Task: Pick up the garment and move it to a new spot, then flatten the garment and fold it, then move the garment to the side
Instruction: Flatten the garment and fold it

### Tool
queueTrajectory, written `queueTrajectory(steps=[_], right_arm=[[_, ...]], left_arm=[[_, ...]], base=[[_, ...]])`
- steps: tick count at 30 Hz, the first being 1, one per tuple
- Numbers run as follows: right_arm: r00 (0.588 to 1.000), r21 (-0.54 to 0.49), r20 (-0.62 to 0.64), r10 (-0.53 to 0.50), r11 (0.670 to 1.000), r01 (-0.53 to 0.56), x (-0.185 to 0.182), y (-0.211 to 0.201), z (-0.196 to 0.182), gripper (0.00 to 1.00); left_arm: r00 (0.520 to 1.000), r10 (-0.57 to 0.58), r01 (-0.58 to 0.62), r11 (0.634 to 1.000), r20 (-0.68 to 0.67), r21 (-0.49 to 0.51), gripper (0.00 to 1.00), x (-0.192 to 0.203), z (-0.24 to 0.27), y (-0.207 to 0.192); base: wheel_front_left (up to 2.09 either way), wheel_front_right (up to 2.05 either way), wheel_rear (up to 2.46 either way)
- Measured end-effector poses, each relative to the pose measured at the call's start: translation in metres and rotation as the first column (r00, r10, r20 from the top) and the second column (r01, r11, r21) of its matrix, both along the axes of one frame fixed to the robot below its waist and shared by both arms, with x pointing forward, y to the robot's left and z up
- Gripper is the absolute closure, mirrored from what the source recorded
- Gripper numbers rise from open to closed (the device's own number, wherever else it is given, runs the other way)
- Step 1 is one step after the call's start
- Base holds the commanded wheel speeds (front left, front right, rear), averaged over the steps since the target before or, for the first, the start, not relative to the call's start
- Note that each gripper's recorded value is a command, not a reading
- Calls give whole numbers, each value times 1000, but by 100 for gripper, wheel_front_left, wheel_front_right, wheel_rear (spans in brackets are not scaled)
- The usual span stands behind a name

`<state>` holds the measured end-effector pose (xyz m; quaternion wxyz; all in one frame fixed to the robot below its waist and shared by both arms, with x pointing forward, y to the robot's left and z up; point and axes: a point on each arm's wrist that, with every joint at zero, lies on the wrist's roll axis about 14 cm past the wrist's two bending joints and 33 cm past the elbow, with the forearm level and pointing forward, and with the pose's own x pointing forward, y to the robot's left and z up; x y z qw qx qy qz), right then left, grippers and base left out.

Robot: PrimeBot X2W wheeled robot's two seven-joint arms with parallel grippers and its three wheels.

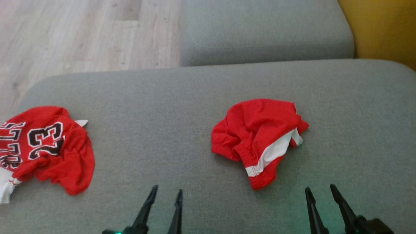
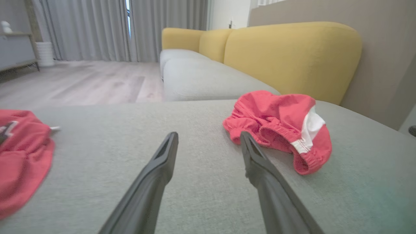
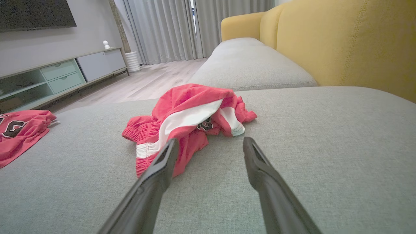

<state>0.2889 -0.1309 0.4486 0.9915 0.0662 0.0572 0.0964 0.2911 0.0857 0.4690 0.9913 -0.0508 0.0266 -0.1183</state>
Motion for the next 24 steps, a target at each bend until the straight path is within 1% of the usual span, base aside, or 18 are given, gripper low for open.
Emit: queueTrajectory(steps=[2,3,7,12,16,20,22,24], right_arm=[[1000,-6,3,0,1000,0,5,0,1,0],[1000,-9,3,-5,1000,5,9,-1,1,0],[1000,-17,-10,-12,1000,12,16,-4,-3,0],[1000,-28,-14,-25,999,25,29,-7,-4,0],[998,-38,-21,-57,998,56,32,-17,-7,0],[995,-45,-46,-93,995,91,28,-27,-13,0],[993,-48,-55,-109,993,106,26,-31,-15,0],[991,-51,-59,-123,991,120,25,-35,-16,0]], left_arm=[[998,-49,48,999,-28,-26,0,5,-6,-12],[992,-106,101,992,-73,-70,0,10,-17,-25],[962,-217,186,965,-165,-184,0,18,-36,-55],[907,-347,266,911,-238,-316,0,43,-42,-91],[839,-453,320,859,-301,-400,0,46,-50,-121],[771,-531,352,815,-351,-460,0,39,-60,-145],[754,-550,370,807,-359,-460,0,40,-63,-152],[748,-562,383,800,-353,-462,0,44,-63,-157]], base=[[0,0,0],[0,0,0],[0,0,0],[0,0,0],[0,0,0],[0,0,0],[0,0,0],[0,0,0]])
